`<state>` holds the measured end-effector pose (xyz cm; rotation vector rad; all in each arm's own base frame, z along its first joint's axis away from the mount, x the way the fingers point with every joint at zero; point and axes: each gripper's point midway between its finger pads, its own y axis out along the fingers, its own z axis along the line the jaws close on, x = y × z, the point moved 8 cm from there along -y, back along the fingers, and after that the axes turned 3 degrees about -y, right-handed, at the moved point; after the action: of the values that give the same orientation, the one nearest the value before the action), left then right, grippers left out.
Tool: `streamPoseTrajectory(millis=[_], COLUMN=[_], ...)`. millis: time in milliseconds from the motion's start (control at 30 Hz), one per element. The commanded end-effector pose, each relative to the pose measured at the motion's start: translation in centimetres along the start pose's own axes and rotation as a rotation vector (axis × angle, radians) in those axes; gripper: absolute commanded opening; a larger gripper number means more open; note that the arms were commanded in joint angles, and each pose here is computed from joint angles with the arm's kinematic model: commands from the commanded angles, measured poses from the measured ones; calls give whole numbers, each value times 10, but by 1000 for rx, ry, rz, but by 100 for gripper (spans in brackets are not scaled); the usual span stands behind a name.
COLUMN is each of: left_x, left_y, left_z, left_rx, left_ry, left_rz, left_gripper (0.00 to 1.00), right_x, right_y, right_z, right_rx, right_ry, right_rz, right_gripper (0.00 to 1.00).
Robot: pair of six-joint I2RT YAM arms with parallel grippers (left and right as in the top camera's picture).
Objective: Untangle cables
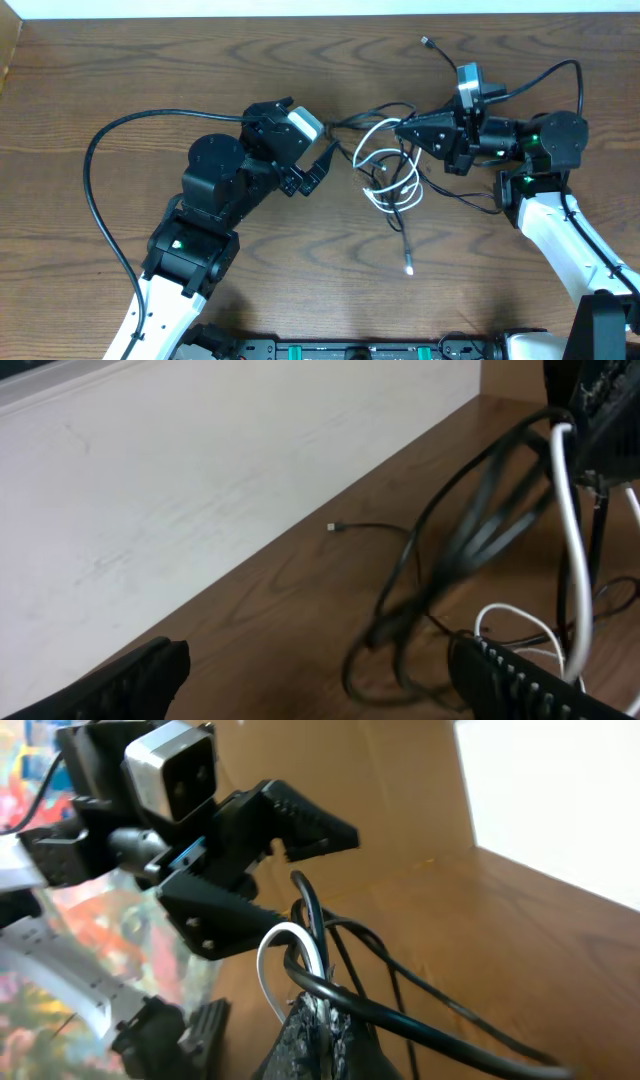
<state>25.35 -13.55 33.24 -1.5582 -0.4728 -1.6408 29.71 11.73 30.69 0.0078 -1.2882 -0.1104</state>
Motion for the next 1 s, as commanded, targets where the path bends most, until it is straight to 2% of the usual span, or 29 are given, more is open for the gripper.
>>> streamPoseTrajectory(millis=[0, 167, 467, 700, 967], left_x=[14, 16, 6, 2, -4], left_y=[-3, -2, 11, 16, 23], left_z=[-2, -10, -9, -9, -8], left_rx=[-36, -129, -145, -150, -154], left_ry=[22, 24, 9, -76, -90], left_rz=[-50, -71, -30, -7, 16], left_gripper=[89, 89, 89, 88, 76], right_x=[-4, -5, 0, 3, 6], right_y=[-1, 4, 8, 8, 15], right_z=[2, 5, 4, 5, 13], right_rx=[36, 52, 29, 19, 55], right_ry=[35, 40, 57, 61, 45], right_rz=[30, 35, 2, -15, -18], right_gripper=[1, 1, 1, 1, 1])
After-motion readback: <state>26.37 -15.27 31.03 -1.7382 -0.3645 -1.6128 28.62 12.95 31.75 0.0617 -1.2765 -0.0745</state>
